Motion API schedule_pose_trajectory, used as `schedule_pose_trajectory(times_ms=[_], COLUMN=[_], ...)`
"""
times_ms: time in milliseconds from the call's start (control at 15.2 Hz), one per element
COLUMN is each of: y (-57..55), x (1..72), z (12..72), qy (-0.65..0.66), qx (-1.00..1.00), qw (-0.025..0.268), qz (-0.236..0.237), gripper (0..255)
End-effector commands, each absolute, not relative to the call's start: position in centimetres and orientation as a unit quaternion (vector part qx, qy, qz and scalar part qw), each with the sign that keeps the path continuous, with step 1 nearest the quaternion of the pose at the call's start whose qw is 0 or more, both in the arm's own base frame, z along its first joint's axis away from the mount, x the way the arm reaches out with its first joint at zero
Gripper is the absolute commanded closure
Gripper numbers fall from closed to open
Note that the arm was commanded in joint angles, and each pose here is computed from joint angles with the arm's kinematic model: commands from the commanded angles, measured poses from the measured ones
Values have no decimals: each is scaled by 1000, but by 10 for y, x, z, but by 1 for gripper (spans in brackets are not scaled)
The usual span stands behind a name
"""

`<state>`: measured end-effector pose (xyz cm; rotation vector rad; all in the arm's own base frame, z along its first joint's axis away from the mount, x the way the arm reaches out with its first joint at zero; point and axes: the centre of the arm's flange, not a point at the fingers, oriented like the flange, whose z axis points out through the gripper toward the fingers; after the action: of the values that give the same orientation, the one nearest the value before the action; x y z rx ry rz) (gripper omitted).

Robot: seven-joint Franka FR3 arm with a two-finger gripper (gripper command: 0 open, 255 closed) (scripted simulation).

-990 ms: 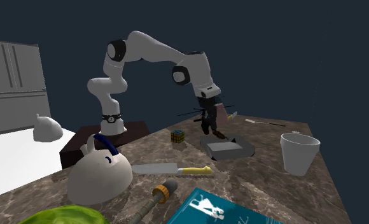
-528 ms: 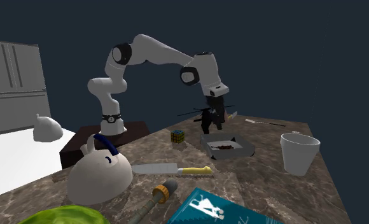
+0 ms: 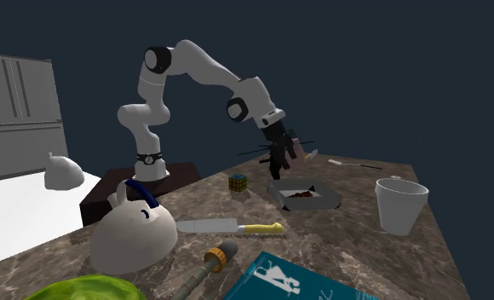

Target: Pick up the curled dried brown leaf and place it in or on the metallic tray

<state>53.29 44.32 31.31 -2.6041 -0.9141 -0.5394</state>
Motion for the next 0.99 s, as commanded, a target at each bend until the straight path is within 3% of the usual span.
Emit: schedule_pose_trajectory(times_ms=[0,594,660,924], y=[448,451,451,451], x=[535,537,537,537], z=[304,296,296,296], qy=[-320,-320,-320,-320], qx=[-913,-913,-913,-913], qw=[164,164,164,164], qz=[-191,-191,-191,-191], gripper=[0,0,255,255])
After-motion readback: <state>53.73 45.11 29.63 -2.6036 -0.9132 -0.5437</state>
